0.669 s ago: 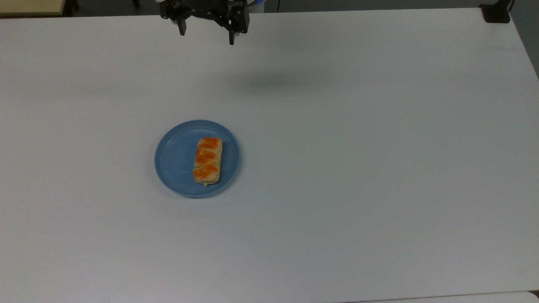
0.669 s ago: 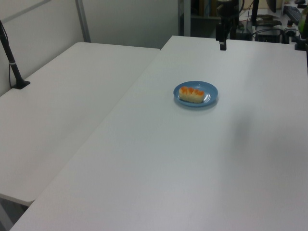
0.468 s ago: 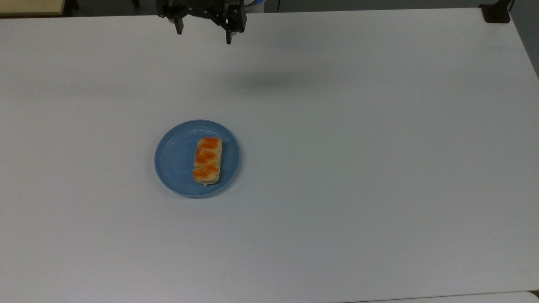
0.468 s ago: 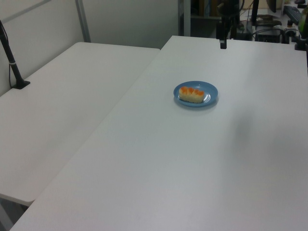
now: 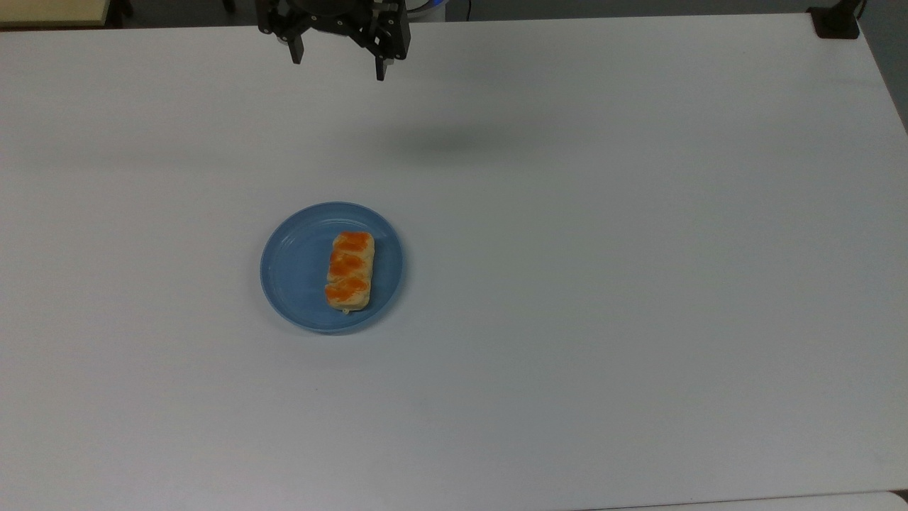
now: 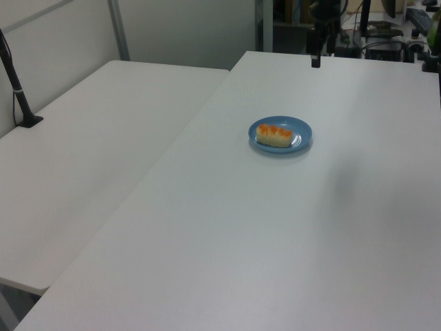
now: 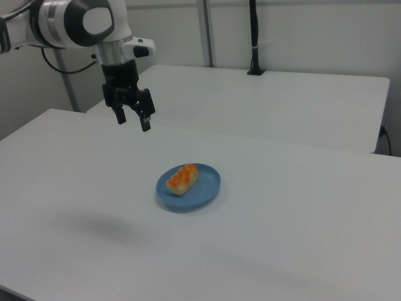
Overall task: Put the bread on the table
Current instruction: 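Open the gripper and move it toward the bread on the blue plate, then lower the gripper over the bread and close it around the bread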
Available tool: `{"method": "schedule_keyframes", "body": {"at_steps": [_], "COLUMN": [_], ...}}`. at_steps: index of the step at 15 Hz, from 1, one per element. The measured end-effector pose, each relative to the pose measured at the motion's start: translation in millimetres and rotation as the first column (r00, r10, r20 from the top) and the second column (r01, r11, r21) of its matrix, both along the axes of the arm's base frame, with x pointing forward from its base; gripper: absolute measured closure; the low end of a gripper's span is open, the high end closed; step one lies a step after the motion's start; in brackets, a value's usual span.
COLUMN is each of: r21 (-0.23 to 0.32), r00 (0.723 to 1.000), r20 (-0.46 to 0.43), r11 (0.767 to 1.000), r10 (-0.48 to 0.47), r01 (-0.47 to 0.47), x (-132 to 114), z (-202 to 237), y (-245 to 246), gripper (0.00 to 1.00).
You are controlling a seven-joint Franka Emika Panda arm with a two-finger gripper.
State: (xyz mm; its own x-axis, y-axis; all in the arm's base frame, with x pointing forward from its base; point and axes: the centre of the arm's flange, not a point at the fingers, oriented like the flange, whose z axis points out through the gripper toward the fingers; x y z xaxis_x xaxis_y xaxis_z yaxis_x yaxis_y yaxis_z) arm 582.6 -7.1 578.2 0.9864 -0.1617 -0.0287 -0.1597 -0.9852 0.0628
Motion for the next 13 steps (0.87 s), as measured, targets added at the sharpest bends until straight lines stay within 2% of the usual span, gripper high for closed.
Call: {"method": "schedule_keyframes", "body": {"at_steps": [4,6,9,13], "r21": [0.020,0.022,0.024,0.007], "r00": [0.995,0.996,0.989,0.986], "r20": [0.096,0.087,0.136,0.160], "r11": [1.000,1.000,0.998,0.999], "r10": [-0.001,-0.004,-0.055,-0.050], "r01": [-0.001,0.003,0.052,0.049], "x": [16.9,28.2,71.5,100.2], "z": [-4.8,-28.0,-109.9,-191.5], "y": [0.2,-2.2,-12.5,-12.9], "gripper": [0.00,0.00,0.00,0.00]}}
